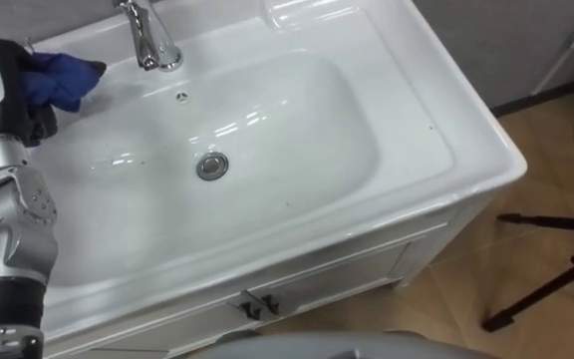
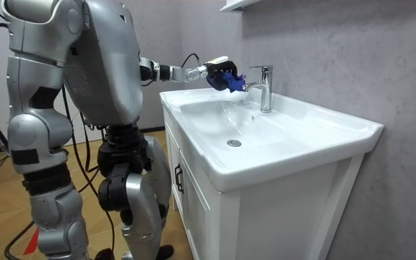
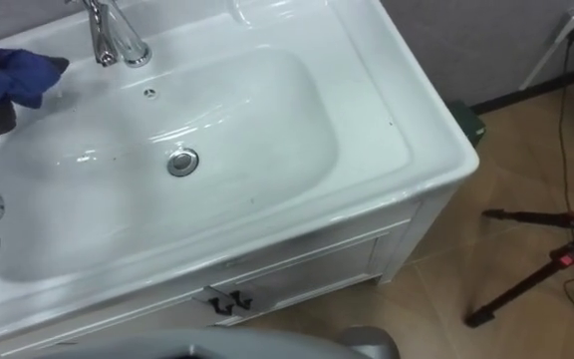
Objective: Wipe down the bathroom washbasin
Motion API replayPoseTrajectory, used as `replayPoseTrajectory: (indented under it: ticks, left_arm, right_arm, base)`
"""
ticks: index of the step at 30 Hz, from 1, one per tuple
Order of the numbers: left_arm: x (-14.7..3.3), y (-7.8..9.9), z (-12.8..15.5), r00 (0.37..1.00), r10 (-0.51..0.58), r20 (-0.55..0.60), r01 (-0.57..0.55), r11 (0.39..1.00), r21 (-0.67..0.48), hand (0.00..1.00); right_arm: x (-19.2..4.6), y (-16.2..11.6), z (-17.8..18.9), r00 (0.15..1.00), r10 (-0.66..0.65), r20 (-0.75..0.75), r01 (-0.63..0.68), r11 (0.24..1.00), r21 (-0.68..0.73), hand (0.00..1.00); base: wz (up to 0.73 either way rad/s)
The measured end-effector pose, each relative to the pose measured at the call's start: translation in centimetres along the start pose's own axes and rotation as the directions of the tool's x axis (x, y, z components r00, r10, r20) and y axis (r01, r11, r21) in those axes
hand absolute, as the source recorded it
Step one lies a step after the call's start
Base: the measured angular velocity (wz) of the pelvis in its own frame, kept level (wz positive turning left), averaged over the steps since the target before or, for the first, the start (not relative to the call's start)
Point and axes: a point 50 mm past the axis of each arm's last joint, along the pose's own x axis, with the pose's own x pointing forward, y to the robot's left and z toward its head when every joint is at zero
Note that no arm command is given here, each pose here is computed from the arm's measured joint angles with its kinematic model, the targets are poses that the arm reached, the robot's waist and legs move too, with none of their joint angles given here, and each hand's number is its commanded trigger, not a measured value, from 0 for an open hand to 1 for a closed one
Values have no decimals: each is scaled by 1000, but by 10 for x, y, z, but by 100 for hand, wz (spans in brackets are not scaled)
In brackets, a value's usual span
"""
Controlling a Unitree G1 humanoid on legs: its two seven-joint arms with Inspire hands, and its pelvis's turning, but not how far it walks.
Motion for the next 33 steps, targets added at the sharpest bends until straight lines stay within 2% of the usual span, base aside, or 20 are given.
replayPoseTrajectory:
  ticks: [4, 9, 11, 15, 21, 27, 33]
  left_arm:
    - [-2, -1, -3, 1000, -10, -11, 10, 1000, 7, 100]
    - [-32, -22, -23, 991, -112, -74, 115, 992, 42, 100]
    - [-37, -25, -27, 988, -128, -91, 132, 990, 49, 100]
    - [-38, -24, -31, 986, -127, -111, 133, 990, 55, 100]
    - [-40, -14, -50, 979, -81, -188, 94, 994, 62, 100]
    - [-50, -19, -56, 971, -101, -215, 117, 991, 66, 100]
    - [-69, -30, -63, 949, -154, -274, 166, 986, 22, 100]
  right_arm:
    - [0, 0, 0, 1000, 1, 0, -1, 1000, -1, 0]
    - [-1, 0, -7, 999, 1, -38, -2, 1000, -12, 0]
    - [-1, 2, -10, 999, 6, -49, -6, 1000, -8, 0]
    - [-1, 2, -12, 998, -5, -63, 6, 1000, 0, 0]
    - [-1, 0, -10, 998, -28, -59, 28, 1000, 6, 0]
    - [-1, 0, -12, 997, -28, -75, 30, 999, 23, 0]
    - [0, 1, -4, 998, -16, -60, 18, 999, 38, 0]
  base:
    - [2]
    - [0]
    - [8]
    - [1]
    - [1]
    - [9]
    - [3]
